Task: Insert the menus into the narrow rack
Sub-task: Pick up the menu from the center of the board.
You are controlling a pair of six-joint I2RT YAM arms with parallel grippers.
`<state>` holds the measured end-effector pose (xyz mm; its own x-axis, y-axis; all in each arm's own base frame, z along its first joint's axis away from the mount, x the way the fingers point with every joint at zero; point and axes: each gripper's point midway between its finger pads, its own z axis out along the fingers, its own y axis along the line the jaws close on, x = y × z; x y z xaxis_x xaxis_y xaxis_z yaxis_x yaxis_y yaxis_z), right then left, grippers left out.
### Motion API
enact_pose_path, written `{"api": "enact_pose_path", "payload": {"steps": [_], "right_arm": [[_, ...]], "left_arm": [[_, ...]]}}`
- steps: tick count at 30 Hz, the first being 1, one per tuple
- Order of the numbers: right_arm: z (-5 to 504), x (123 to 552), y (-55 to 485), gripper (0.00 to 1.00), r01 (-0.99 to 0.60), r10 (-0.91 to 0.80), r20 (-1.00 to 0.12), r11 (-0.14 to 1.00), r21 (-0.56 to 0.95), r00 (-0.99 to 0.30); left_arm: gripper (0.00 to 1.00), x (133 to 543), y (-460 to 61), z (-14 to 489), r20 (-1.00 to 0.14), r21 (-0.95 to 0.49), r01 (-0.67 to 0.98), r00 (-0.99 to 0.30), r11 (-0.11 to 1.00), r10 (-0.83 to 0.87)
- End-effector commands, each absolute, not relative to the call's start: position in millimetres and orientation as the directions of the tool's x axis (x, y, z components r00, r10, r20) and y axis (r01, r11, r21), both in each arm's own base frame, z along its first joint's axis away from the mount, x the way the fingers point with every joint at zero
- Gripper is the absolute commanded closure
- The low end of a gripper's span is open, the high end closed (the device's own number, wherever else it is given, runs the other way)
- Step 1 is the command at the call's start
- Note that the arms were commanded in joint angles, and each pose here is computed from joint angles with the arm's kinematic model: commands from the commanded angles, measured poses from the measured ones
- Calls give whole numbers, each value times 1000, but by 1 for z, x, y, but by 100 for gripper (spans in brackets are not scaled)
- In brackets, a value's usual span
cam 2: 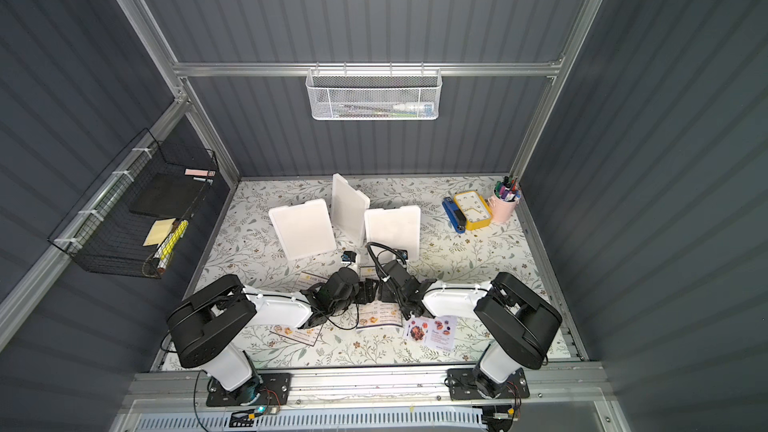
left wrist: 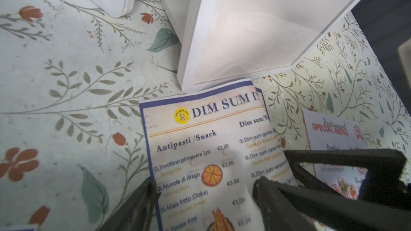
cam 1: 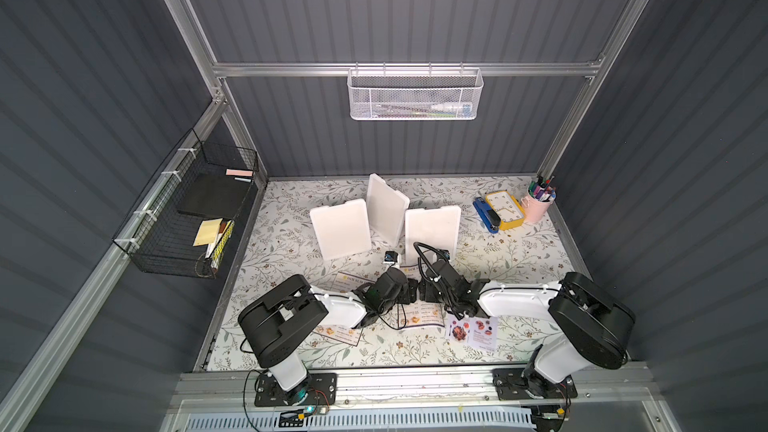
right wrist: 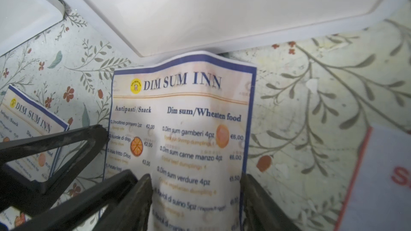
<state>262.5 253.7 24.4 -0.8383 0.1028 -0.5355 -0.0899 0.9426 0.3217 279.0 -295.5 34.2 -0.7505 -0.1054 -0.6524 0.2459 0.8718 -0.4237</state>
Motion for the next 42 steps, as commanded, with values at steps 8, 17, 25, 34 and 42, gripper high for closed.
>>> {"api": "enact_pose_path", "payload": {"steps": [8,17,25,34,42], "right_arm": [[-20,231,255,40,-99,36,-406,947,305,-913],[-15,234,261,70,-105,44,-421,940,323,-906],[12,237,267,79,-140,53,-470,920,366,-881],[67,242,261,86,-200,82,-583,893,403,-808],[134,250,247,84,-293,126,-738,864,410,-663]], "left_arm": [[25,236,-270,-38,-459,-331,187,-888,925,16],[25,241,-273,-27,-492,-346,192,-871,918,-4],[18,260,-281,38,-599,-423,199,-793,884,-108],[1,276,-274,189,-793,-524,344,-531,779,-299],[1,240,-270,267,-878,-478,629,-325,614,-351]]}}
